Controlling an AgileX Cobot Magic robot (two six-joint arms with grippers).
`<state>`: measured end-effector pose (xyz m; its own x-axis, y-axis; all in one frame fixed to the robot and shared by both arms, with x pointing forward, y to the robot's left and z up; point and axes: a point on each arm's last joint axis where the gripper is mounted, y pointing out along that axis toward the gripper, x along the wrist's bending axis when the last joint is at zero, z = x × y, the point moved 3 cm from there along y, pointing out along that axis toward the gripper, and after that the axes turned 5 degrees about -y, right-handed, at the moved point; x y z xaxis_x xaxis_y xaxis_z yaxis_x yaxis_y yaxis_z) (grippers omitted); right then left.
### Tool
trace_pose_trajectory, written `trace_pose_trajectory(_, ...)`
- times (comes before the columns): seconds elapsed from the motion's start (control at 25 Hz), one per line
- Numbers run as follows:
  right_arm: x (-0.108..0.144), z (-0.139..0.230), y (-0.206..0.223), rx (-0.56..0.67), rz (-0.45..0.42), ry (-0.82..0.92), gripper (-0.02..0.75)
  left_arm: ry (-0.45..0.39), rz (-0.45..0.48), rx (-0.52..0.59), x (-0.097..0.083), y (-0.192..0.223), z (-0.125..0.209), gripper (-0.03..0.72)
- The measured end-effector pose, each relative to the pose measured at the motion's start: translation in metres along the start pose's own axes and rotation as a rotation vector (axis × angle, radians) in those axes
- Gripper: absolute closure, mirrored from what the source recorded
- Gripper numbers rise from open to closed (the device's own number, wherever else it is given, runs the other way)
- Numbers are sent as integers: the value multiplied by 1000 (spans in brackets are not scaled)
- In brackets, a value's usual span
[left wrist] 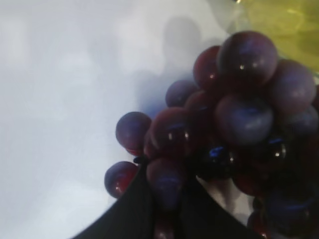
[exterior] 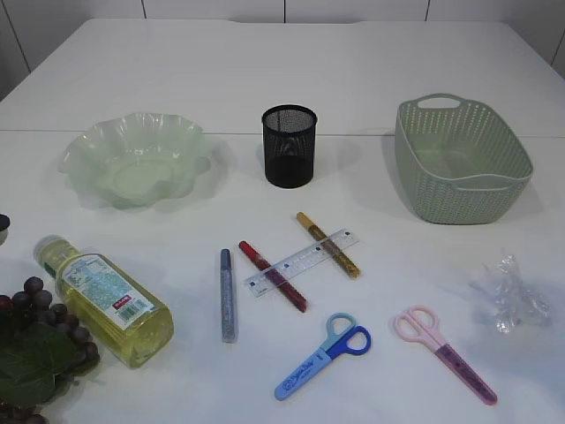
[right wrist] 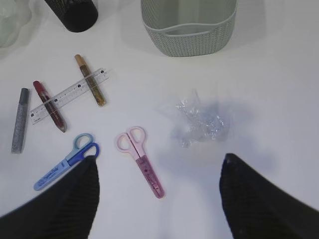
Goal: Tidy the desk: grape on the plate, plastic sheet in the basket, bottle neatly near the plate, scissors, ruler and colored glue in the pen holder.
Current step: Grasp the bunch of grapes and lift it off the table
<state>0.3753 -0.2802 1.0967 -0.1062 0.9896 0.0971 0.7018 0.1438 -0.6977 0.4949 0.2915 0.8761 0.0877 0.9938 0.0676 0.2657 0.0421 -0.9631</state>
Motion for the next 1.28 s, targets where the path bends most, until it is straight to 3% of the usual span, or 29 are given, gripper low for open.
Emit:
trace_pose_trajectory(0.36, 0, 0, 0, -1, 0, 0, 155, -11, -1, 13, 0, -6, 2, 680)
trace_pose_trajectory(1.28, 0, 0, 0, -1, 0, 0, 155, -17, -59, -126, 12, -97, 21, 687)
